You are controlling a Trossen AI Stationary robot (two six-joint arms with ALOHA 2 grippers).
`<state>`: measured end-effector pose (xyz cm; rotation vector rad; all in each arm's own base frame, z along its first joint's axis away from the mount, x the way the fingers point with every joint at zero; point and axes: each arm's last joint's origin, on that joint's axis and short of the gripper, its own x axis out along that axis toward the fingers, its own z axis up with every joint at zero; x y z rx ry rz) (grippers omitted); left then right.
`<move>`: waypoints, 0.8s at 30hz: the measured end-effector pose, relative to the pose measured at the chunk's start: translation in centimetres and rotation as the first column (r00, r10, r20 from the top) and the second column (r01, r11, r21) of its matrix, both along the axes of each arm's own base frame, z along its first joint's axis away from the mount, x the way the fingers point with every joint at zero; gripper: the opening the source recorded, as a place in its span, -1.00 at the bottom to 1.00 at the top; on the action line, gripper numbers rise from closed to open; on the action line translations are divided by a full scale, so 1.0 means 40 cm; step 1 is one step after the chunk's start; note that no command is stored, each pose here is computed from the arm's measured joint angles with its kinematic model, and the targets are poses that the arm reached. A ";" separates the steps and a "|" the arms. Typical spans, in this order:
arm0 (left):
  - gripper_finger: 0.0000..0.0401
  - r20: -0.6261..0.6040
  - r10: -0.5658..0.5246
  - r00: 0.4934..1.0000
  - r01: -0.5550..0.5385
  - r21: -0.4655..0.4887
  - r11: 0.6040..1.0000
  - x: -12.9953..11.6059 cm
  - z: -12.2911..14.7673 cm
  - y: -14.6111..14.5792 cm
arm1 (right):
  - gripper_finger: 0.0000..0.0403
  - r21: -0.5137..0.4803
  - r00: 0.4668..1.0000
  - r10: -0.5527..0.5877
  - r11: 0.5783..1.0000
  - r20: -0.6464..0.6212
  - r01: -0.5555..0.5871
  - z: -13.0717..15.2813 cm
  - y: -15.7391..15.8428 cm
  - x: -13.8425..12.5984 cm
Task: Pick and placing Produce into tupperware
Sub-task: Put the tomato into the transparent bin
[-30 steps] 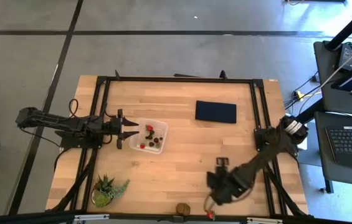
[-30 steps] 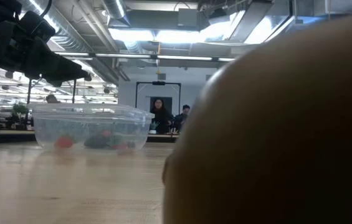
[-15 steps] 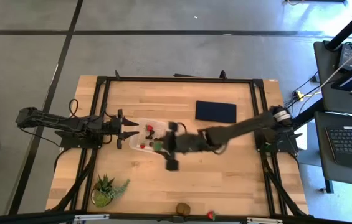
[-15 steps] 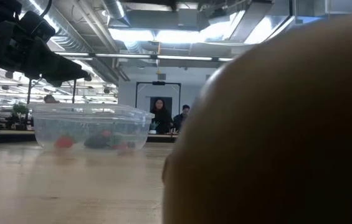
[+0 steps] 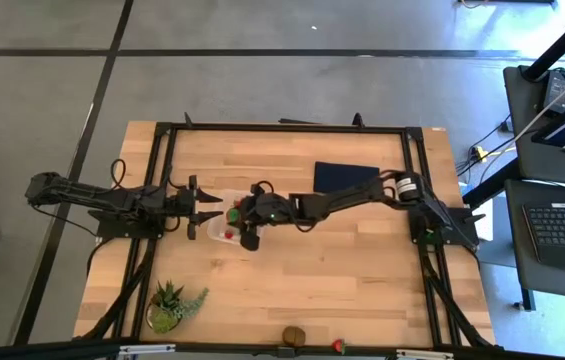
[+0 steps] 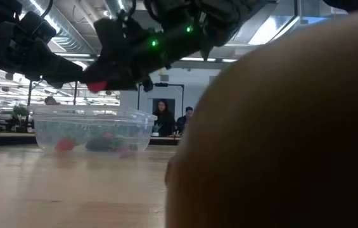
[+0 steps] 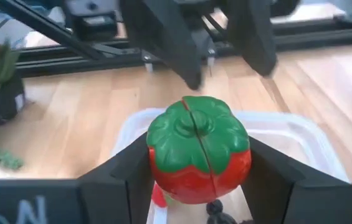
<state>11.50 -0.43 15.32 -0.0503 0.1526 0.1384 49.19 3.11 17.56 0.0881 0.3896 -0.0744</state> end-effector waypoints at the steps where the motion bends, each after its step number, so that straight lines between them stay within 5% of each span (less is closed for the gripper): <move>1: -0.15 0.000 0.000 1.000 0.000 0.000 1.000 0.000 0.000 0.000 | -0.01 0.010 1.000 -0.009 1.000 -0.005 0.009 -0.007 -0.006 0.002; 24: -0.16 -0.001 0.000 1.000 0.000 0.000 1.000 0.000 0.000 0.000 | 0.10 0.007 1.000 0.010 1.000 -0.002 -0.009 -0.009 -0.009 0.003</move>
